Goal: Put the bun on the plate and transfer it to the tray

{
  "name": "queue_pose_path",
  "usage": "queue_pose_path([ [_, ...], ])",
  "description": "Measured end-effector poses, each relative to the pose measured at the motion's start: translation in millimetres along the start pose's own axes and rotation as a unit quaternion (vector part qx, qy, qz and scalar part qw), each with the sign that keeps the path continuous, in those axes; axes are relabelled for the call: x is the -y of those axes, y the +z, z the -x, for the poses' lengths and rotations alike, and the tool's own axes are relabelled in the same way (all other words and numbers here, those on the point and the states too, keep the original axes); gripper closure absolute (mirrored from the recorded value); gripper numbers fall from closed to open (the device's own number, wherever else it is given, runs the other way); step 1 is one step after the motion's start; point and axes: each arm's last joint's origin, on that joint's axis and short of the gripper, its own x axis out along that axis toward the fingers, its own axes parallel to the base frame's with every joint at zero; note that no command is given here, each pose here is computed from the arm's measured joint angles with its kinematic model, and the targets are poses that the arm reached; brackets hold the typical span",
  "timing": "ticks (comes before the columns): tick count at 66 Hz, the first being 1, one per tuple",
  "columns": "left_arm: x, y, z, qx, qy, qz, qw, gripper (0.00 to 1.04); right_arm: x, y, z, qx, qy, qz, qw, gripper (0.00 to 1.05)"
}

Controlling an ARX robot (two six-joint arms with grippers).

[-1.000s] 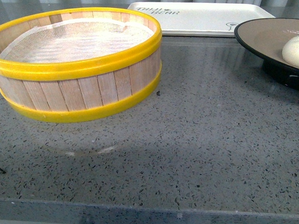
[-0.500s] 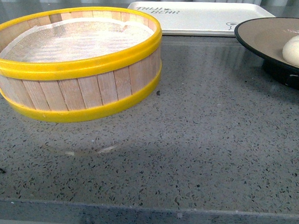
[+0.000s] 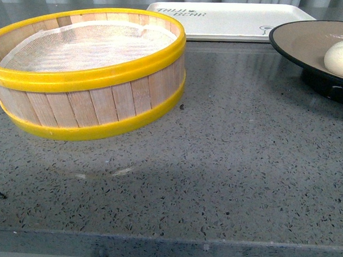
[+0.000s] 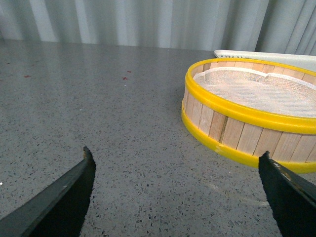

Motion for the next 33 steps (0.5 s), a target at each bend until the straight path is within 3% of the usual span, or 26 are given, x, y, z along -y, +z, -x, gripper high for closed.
queue_pose_path([
  [4,0.0,0.0,0.0,0.000,0.000,0.000,1.000,0.07,0.7,9.6,-4.9,0.040,-0.039,0.052,0.997,0.09],
  [9,0.0,0.0,0.0,0.000,0.000,0.000,1.000,0.07,2.9,16.8,-17.6,0.073,-0.033,0.090,0.993,0.09],
  [17,0.0,0.0,0.0,0.000,0.000,0.000,1.000,0.07,19.2,28.0,-43.0,0.077,-0.031,0.074,0.994,0.09],
  [25,0.0,0.0,0.0,0.000,0.000,0.000,1.000,0.07,53.0,43.5,-73.7,0.012,-0.022,-0.060,0.998,0.09],
  [33,0.0,0.0,0.0,0.000,0.000,0.000,1.000,0.07,78.0,50.5,-95.9,-0.041,-0.007,-0.243,0.969,0.09],
])
